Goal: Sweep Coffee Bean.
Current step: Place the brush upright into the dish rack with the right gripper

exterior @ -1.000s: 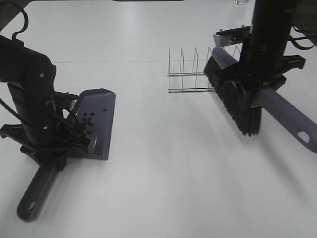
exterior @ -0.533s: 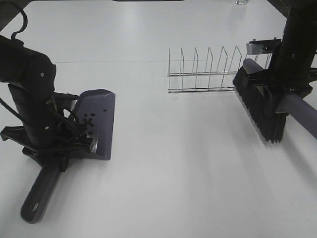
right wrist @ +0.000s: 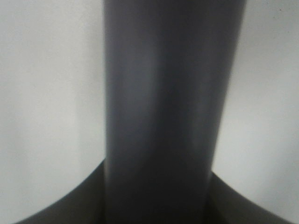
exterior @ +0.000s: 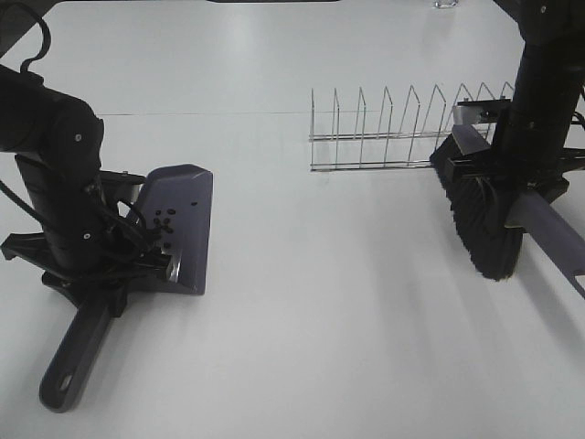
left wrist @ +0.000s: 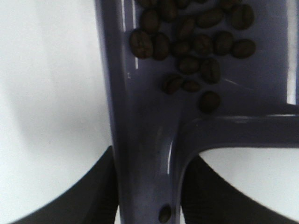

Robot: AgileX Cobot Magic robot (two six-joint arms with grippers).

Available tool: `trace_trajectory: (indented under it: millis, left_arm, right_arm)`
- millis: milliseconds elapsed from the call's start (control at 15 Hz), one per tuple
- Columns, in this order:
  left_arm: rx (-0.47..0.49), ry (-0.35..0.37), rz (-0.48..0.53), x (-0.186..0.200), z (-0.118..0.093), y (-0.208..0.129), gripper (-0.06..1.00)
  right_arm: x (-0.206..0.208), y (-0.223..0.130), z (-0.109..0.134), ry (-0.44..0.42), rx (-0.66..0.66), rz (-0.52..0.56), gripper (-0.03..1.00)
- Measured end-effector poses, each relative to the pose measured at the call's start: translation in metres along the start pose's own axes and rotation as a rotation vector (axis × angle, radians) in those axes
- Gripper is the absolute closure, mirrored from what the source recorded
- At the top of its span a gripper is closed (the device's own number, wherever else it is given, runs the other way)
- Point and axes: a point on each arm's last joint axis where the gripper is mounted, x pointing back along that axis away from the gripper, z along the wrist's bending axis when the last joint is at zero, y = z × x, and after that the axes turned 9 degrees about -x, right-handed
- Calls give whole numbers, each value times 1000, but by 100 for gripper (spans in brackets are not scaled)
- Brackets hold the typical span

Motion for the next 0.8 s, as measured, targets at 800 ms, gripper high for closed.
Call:
trace_trajectory:
  millis: [800]
  left_arm:
    - [3, -2, 5, 0, 0, 0, 60]
  right_arm:
    - [10, 52, 9, 20, 1, -109, 67]
